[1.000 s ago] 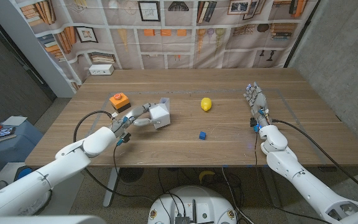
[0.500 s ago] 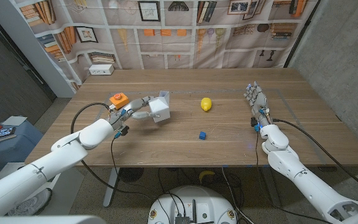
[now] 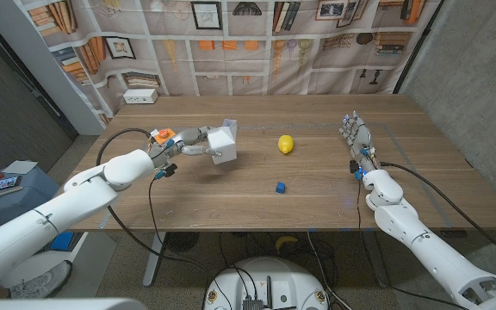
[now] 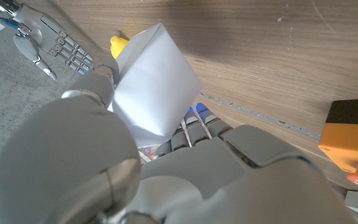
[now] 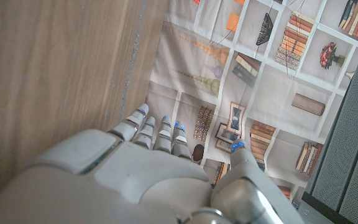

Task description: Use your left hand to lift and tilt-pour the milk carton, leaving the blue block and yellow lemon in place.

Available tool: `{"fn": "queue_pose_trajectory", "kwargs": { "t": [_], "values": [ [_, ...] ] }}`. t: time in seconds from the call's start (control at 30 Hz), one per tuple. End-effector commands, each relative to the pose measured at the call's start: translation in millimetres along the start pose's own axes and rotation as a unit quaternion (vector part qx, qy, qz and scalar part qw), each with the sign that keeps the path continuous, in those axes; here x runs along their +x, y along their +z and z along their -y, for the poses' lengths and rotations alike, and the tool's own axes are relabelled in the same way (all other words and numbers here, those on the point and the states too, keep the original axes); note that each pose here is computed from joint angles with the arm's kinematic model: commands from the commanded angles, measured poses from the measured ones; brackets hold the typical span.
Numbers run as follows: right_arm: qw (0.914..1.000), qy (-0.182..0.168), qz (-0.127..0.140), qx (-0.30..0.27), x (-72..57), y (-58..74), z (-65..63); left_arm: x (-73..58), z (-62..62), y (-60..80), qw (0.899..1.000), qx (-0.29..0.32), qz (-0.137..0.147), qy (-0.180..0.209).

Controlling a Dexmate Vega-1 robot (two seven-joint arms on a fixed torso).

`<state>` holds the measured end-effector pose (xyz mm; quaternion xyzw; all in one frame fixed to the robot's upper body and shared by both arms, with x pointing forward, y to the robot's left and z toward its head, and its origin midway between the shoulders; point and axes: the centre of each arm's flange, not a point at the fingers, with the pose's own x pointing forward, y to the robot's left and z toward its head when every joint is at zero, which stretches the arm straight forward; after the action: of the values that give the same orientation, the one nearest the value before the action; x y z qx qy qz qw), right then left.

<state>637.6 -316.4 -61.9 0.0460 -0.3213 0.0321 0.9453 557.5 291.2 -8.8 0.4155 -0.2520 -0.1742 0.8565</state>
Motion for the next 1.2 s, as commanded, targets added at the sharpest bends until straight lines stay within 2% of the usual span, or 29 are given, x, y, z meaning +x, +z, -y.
{"fn": "queue_pose_trajectory", "kwargs": {
  "t": [0.03, 0.2, 0.47, 0.83, 1.2],
  "values": [
    [0.9999, 0.011, -0.004, -0.004, 12.9, 5.0, 4.2, 7.7, -26.9, 30.9, 0.998, 0.021, -0.01, -0.057],
    [0.9999, 0.016, -0.001, -0.004, 18.7, 6.9, 5.2, 9.8, -33.4, 41.6, 0.996, 0.032, -0.022, -0.084],
    [0.9998, 0.02, 0.002, -0.003, 23.6, 7.7, 4.9, 9.7, -45.1, 57.2, 0.991, 0.073, -0.046, -0.099],
    [0.9997, 0.023, -0.003, 0.003, 26.0, -1.1, 6.2, 16.3, -64.6, 75.4, 0.976, 0.124, -0.091, -0.153],
    [0.9998, 0.02, -0.003, 0.004, 25.4, -2.2, 11.2, 25.3, -74.6, 99.4, 0.958, 0.191, -0.127, -0.174]
  ]
}}
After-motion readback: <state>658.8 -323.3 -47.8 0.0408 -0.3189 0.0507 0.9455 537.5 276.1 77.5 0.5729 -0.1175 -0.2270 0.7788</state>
